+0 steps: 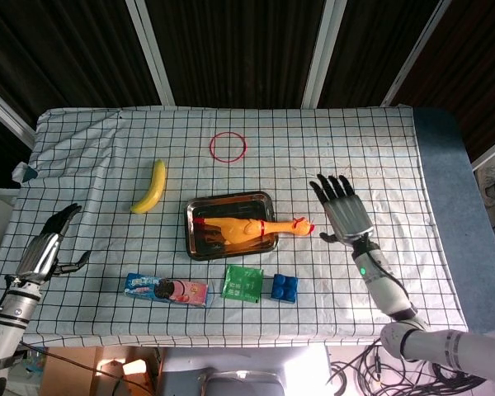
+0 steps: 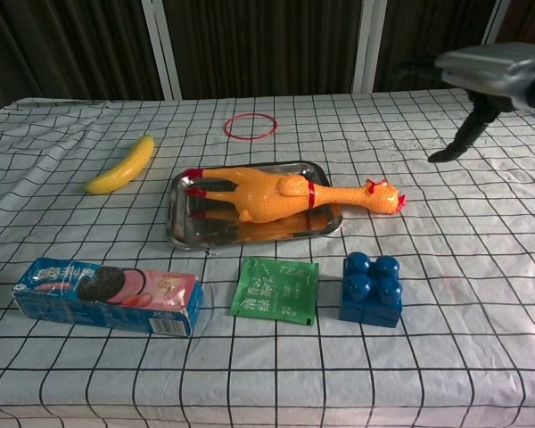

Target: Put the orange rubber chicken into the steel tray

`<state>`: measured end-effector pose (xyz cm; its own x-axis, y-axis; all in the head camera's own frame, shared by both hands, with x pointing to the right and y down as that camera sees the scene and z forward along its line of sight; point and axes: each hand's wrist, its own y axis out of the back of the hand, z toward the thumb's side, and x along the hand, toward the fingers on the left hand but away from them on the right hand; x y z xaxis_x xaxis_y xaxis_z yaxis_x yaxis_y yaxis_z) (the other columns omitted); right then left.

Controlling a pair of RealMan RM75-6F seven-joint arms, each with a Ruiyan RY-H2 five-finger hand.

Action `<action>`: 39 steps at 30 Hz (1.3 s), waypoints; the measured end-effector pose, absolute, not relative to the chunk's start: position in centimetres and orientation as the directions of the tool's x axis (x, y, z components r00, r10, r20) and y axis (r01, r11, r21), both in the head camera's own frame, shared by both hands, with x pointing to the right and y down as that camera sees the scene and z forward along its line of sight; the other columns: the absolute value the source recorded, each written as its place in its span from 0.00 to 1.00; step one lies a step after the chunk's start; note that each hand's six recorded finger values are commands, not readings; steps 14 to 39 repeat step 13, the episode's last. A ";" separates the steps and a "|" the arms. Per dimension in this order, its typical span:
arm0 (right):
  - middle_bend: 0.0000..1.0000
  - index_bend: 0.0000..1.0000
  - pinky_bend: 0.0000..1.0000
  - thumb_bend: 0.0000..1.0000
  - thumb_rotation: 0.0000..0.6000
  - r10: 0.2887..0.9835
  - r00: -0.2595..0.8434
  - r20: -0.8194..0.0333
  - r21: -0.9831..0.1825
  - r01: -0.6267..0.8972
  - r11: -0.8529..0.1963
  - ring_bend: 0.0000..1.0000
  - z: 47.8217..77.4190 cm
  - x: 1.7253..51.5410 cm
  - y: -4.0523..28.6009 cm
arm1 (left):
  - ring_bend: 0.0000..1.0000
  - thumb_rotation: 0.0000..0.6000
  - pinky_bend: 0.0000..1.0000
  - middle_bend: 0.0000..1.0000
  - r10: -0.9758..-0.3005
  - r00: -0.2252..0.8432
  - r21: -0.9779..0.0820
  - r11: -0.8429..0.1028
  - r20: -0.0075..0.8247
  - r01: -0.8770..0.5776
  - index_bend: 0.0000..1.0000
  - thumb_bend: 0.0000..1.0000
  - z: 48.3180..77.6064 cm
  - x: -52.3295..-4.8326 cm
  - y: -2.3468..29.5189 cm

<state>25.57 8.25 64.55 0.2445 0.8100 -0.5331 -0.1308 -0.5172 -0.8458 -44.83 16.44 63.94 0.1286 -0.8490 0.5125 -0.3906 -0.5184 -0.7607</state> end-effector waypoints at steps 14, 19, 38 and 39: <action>0.00 0.00 0.00 0.06 1.00 0.904 -0.088 -0.418 -0.907 -0.019 -0.421 0.00 56.9 44.8 21.3 | 0.00 1.00 0.00 0.00 -0.926 -0.004 -0.924 -0.376 0.377 -0.075 0.00 0.35 59.6 -48.8 22.2; 0.00 0.00 0.00 0.06 1.00 0.904 -0.088 -0.418 -0.907 -0.019 -0.421 0.00 56.9 44.8 21.3 | 0.00 1.00 0.00 0.00 -0.926 -0.004 -0.924 -0.376 0.377 -0.075 0.00 0.35 59.6 -48.8 22.2; 0.00 0.00 0.00 0.06 1.00 0.904 -0.088 -0.418 -0.907 -0.019 -0.421 0.00 56.9 44.8 21.3 | 0.00 1.00 0.00 0.00 -0.926 -0.004 -0.924 -0.376 0.377 -0.075 0.00 0.35 59.6 -48.8 22.2; 0.00 0.00 0.00 0.06 1.00 0.904 -0.088 -0.418 -0.907 -0.019 -0.421 0.00 56.9 44.8 21.3 | 0.00 1.00 0.00 0.00 -0.926 -0.004 -0.924 -0.376 0.377 -0.075 0.00 0.35 59.6 -48.8 22.2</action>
